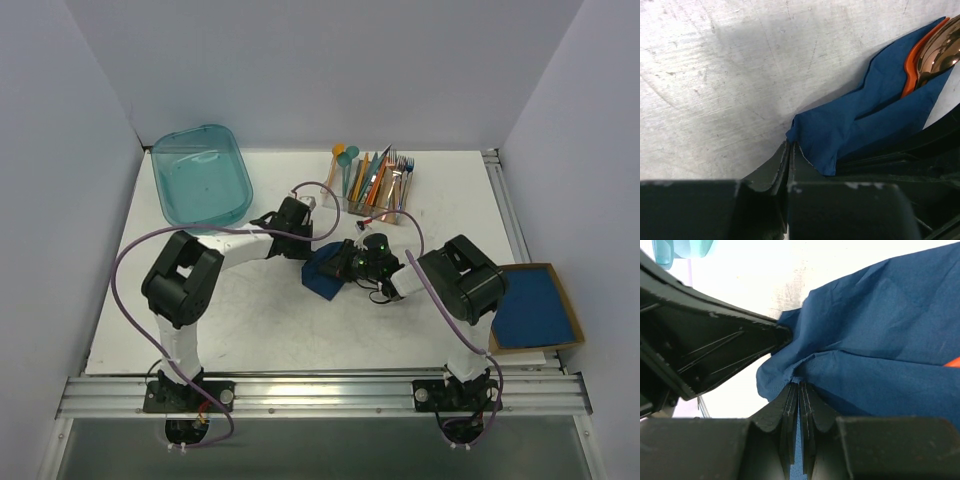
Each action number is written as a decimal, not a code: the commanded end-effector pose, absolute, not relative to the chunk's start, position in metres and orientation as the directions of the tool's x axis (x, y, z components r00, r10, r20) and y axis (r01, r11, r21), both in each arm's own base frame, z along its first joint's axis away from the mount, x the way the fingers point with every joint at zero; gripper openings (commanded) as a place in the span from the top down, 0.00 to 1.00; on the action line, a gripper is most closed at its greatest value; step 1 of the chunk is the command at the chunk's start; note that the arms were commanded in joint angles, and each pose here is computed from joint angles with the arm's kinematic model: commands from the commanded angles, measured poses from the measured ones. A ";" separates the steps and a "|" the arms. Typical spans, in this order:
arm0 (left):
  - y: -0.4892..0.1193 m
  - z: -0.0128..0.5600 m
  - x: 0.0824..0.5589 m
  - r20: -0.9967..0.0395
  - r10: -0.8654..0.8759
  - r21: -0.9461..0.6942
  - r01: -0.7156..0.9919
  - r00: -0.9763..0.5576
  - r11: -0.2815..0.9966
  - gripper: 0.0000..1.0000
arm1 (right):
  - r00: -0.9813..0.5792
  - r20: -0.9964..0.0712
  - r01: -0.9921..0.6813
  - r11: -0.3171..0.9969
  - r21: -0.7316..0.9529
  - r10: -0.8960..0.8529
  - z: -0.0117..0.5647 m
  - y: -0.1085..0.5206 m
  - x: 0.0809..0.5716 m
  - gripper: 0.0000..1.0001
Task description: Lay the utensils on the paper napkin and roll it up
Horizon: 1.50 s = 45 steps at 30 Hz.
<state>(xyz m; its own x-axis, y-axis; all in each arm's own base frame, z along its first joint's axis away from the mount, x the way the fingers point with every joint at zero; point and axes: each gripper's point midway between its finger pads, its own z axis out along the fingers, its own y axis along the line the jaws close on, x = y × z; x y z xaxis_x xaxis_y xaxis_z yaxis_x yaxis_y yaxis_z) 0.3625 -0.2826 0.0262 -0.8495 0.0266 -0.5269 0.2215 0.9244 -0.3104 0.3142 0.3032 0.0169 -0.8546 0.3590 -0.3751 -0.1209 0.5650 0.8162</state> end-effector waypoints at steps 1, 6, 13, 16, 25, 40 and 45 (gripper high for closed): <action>-0.285 0.064 0.375 -0.622 0.002 -0.316 0.253 -0.783 0.914 0.98 | -0.830 -0.403 -0.130 0.570 0.811 0.384 0.027 0.302 0.325 0.92; -0.286 0.089 0.376 -0.668 -0.022 -0.336 0.275 -0.743 0.901 0.98 | -0.829 -0.399 -0.117 0.576 0.809 0.392 0.026 0.301 0.325 0.92; -0.301 0.118 0.365 -0.702 -0.023 -0.357 0.324 -0.712 0.876 0.98 | -0.826 -0.401 -0.115 0.577 0.809 0.397 0.028 0.299 0.325 0.92; -0.307 0.122 0.359 -0.700 -0.016 -0.360 0.334 -0.714 0.871 0.98 | -0.822 -0.405 -0.118 0.576 0.809 0.400 0.031 0.299 0.326 0.92; -0.313 0.103 0.350 -0.679 0.004 -0.361 0.339 -0.734 0.869 0.98 | -0.807 -0.435 -0.133 0.594 0.793 0.400 0.041 0.297 0.330 0.92; -0.319 0.105 0.343 -0.691 0.014 -0.361 0.362 -0.723 0.859 0.98 | -0.797 -0.445 -0.109 0.627 0.772 0.409 0.048 0.281 0.317 0.91; -0.325 0.110 0.340 -0.695 0.021 -0.363 0.376 -0.718 0.852 0.98 | -0.804 -0.429 -0.085 0.636 0.767 0.411 0.038 0.275 0.308 0.92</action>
<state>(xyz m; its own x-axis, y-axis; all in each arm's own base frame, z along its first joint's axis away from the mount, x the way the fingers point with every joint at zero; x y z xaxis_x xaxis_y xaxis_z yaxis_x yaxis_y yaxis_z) 0.3359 -0.3141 0.0840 -0.7619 0.0484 -0.6459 0.3450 0.8743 -0.3415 0.3071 0.2798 0.0304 -0.8224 0.3941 -0.4102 -0.0797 0.6341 0.7691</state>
